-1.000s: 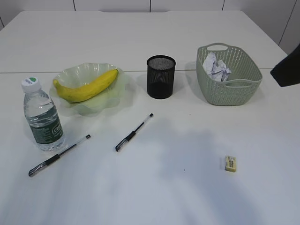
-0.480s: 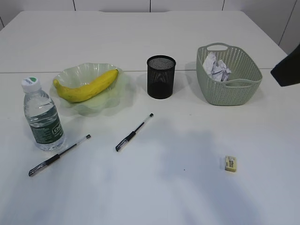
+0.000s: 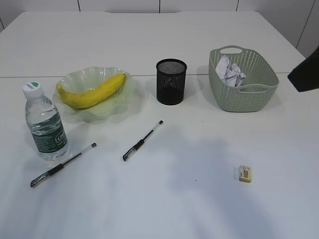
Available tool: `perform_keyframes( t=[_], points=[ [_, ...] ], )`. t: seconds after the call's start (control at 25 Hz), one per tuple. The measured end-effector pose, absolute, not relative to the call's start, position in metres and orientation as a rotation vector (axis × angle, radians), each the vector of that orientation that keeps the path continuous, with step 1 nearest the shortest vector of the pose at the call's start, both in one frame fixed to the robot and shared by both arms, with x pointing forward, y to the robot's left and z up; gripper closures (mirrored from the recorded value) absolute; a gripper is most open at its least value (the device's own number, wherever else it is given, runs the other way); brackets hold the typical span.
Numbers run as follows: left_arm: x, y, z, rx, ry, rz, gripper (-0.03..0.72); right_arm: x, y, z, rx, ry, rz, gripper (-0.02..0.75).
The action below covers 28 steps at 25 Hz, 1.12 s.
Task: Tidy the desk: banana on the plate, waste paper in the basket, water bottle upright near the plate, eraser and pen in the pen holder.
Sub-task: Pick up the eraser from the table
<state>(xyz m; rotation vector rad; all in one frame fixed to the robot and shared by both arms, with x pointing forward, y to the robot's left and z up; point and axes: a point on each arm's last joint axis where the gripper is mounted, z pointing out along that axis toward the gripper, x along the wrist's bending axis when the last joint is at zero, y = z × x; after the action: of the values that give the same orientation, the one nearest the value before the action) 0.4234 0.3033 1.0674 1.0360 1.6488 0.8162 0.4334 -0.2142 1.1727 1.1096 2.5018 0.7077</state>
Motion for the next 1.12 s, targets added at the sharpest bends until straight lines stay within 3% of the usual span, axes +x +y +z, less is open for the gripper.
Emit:
perform_keyframes(
  t=[0.16,0.48,0.76,0.88,1.12],
  points=[
    [0.423,0.305,1.066,0.915,1.719,0.740,0.158,0.433,-0.214,1.173,1.110,2.502,0.708,0.237],
    [0.422,0.308,1.064,0.861,1.768,0.731,0.177,0.433,-0.214,1.173,1.110,2.502,0.708,0.237],
    [0.419,0.315,1.059,0.721,1.895,0.693,0.185,0.434,-0.214,1.173,1.109,2.500,0.709,0.237],
    [0.417,0.318,1.056,0.663,1.959,0.679,0.225,0.434,-0.214,1.173,1.109,2.500,0.709,0.237],
    [0.413,0.320,1.049,0.733,2.032,0.711,0.269,0.433,-0.214,1.173,1.110,2.502,0.708,0.237]
  ],
)
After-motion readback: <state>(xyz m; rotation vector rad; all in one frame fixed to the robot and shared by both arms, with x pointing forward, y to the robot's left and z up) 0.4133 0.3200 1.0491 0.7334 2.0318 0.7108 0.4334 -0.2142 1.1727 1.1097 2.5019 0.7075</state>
